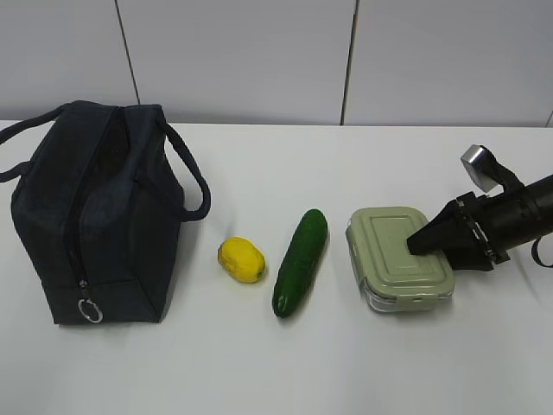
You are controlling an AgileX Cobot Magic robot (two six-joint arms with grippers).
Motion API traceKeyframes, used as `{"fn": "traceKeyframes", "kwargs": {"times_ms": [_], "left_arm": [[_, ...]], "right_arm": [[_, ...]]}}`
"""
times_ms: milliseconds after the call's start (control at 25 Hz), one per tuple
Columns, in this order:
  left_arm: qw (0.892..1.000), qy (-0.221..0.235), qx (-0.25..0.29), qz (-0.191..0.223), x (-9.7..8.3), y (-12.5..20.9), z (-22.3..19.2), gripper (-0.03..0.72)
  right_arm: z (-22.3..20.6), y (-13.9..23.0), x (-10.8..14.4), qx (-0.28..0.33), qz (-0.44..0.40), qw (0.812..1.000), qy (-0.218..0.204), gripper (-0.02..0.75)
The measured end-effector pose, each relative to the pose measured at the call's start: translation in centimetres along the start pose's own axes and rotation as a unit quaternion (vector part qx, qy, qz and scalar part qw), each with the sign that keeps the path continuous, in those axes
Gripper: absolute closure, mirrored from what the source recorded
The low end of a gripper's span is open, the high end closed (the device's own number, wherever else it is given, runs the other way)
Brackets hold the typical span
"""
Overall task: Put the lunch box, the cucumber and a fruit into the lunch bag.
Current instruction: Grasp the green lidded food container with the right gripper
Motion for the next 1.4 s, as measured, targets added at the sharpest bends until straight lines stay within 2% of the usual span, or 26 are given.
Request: {"fn": "traceKeyframes", "kwargs": {"times_ms": [1400], "left_arm": [[1.0,0.0,0.0,0.0,0.0,0.0,0.0,0.241]], "right_arm": [[0.0,0.12,0.11,0.004,-0.016,1.0,-0.003,0.282]]}}
Point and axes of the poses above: a point on each arm's last joint axis where the gripper is mounted, z pointing back along that axis away from the gripper, x along the wrist's bending axis when the last joint is at zero, y = z × x, the point moved 6 cm from there along -z, pointing out along that axis toward the gripper, and after that the axes turned 1 degree about z, right-handed, at the moved point
